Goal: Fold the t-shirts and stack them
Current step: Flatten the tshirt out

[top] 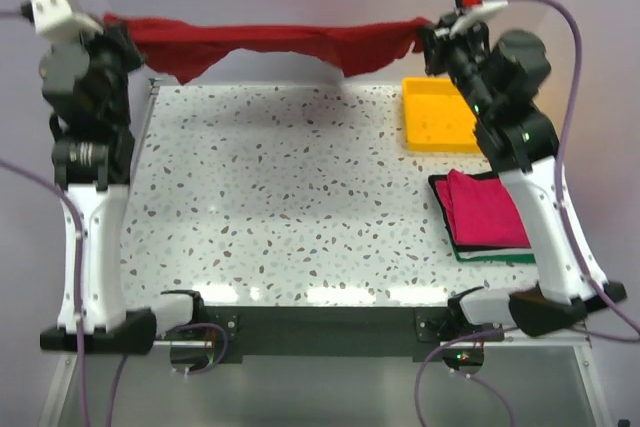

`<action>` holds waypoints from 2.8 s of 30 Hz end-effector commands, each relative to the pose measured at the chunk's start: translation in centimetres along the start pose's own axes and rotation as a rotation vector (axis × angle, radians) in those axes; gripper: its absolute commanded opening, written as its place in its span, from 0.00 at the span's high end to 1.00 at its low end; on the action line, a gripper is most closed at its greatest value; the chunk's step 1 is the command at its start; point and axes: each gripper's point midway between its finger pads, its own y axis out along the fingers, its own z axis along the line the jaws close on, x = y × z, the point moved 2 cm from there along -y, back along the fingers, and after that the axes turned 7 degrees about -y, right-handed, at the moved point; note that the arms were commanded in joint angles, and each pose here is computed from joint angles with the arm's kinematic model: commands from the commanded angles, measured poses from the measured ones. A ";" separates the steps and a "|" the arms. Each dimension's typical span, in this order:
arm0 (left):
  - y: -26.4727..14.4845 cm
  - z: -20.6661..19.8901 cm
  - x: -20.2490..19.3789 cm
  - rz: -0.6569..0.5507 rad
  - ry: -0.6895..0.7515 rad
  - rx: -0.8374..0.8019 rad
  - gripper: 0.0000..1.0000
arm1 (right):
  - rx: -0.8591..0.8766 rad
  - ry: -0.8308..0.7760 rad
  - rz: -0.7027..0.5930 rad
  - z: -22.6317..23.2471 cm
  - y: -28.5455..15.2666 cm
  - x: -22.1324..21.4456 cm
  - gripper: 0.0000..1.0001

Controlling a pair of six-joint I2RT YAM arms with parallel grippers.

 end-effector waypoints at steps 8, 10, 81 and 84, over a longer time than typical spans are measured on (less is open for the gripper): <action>-14.0 15.2 -33.3 0.585 -0.329 0.400 1.00 | 0.318 0.363 0.665 11.1 -13.8 -28.0 1.00; -16.6 17.6 -36.9 0.671 -0.304 0.496 1.00 | 0.320 0.399 0.846 12.3 -17.4 -33.2 1.00; 11.6 19.9 -52.7 0.949 -0.064 0.394 0.00 | 0.077 0.217 0.836 8.2 20.4 -52.1 0.01; 14.0 18.9 -52.8 0.911 -0.073 0.318 0.00 | 0.031 0.206 0.781 6.8 21.8 -52.1 0.01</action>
